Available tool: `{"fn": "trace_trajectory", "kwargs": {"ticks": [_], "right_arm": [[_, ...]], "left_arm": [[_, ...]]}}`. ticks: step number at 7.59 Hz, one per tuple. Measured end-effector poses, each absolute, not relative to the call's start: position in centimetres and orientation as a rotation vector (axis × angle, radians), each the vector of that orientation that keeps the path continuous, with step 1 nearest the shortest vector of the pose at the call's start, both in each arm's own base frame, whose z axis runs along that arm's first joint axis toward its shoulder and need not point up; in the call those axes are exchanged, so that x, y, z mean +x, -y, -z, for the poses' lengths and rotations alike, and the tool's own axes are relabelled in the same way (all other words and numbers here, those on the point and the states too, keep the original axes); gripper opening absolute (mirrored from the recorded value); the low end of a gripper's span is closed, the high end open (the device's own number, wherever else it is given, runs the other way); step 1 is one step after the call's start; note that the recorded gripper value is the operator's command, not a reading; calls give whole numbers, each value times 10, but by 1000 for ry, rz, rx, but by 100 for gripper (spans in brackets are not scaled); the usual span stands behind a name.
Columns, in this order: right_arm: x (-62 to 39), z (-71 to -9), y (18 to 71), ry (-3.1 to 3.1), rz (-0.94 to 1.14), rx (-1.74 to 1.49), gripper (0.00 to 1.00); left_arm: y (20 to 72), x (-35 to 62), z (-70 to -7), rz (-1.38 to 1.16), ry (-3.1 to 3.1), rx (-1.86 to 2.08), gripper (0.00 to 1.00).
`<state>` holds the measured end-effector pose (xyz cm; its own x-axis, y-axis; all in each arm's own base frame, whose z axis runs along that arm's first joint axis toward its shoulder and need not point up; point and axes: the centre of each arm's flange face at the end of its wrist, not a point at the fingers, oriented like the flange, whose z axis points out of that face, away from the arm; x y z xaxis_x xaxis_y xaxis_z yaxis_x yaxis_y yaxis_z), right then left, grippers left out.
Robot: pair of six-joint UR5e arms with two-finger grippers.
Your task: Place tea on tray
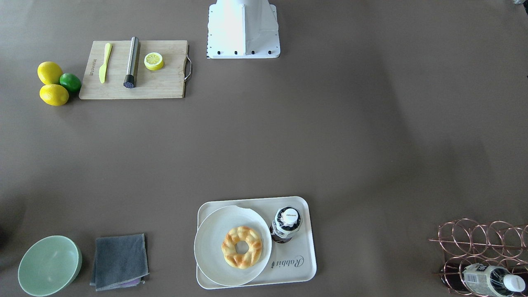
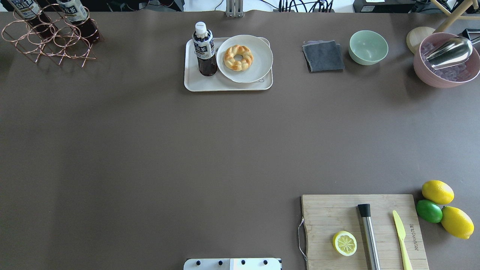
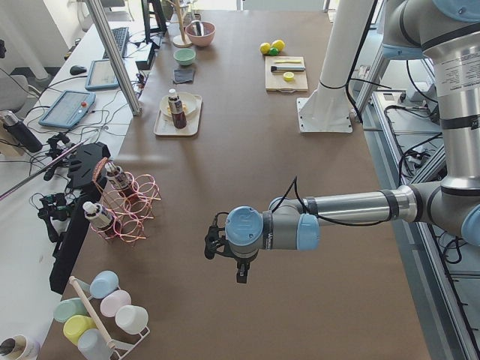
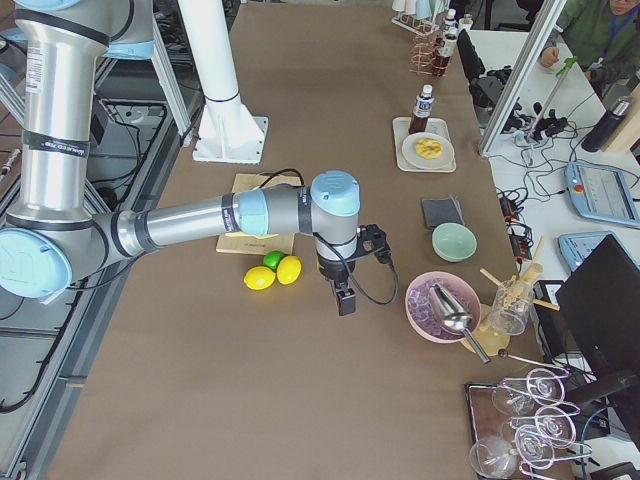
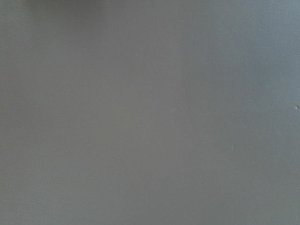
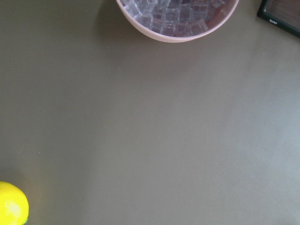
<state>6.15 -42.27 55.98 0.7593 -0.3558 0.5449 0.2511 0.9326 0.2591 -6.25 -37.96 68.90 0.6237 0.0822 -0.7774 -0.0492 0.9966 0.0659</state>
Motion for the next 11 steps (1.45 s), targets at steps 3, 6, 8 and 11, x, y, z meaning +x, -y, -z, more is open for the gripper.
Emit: {"fn": "trace_trajectory", "kwargs": {"ticks": [3,6,8,11], "right_arm": [[66,-588,416,630,212,93,100],[60,-600,416,640,200,58,100],[57,-603,417,642,208,51,100],[54,-600,419,636,226,58,100]], "left_arm": [[374,-68,-701,-59,-801,-13,99],[376,-71,-701,-42,-783,-51,99],[376,-71,-700,-41,-782,-51,99],[376,-71,-698,-43,-781,-47,99]]}}
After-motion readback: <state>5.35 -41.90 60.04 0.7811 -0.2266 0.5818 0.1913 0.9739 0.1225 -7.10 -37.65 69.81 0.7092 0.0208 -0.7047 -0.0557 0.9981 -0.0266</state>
